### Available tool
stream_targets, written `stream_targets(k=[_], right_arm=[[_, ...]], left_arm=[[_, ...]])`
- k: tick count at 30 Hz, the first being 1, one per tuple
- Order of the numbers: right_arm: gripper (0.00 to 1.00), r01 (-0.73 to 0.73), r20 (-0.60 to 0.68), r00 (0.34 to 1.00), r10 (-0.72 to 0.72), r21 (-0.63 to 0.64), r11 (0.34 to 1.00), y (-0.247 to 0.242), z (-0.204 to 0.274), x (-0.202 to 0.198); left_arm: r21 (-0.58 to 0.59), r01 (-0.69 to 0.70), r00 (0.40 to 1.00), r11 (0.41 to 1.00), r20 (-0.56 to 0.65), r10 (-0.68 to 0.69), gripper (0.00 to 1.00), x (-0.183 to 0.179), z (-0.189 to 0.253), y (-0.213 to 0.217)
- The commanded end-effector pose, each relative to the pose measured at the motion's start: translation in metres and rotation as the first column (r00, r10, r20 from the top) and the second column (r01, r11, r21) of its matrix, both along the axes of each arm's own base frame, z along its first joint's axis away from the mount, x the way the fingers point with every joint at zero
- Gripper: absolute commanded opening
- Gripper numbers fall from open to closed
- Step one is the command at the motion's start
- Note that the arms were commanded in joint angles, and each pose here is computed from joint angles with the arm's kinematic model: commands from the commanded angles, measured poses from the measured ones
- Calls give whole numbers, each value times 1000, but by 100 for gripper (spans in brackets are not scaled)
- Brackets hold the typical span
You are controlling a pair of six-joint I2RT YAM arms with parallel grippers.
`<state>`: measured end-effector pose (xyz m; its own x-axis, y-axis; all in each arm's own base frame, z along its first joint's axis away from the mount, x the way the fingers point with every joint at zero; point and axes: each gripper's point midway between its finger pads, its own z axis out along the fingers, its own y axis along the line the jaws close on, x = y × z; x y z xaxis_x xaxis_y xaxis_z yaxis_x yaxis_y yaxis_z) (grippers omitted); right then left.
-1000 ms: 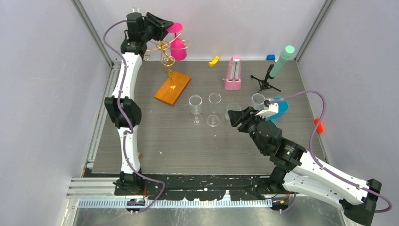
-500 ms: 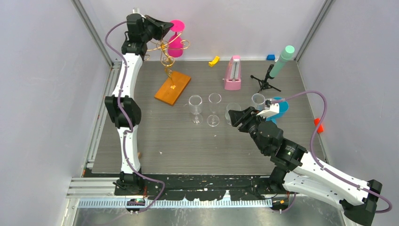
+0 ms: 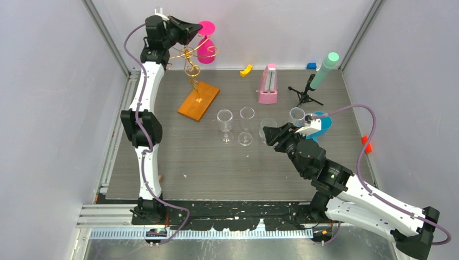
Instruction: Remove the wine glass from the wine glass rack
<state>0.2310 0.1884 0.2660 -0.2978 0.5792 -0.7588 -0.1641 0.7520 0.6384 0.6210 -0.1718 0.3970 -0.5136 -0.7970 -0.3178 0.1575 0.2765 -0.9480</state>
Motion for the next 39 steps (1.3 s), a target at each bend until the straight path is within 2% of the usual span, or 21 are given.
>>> stream_targets(k=[1, 11, 23, 31, 39], right_arm=[[52, 16, 24, 1000, -17, 59, 998, 0, 18, 2], [51, 11, 17, 1000, -12, 65, 998, 3, 17, 2], [51, 11, 14, 1000, -13, 71, 997, 4, 16, 3], [51, 11, 15, 1000, -12, 67, 998, 4, 16, 3], [51, 18, 21, 1000, -20, 65, 998, 2, 17, 3]], left_arm=[[-5, 75, 983, 997, 167, -73, 0, -40, 77, -3], [19, 93, 978, 996, 184, -95, 0, -57, 89, -2], [99, -65, 982, 993, 181, 46, 0, -69, 100, 25], [59, -58, 982, 997, 185, 46, 0, -60, 92, 26], [9, -83, 967, 996, 243, 79, 0, -54, 97, 33]])
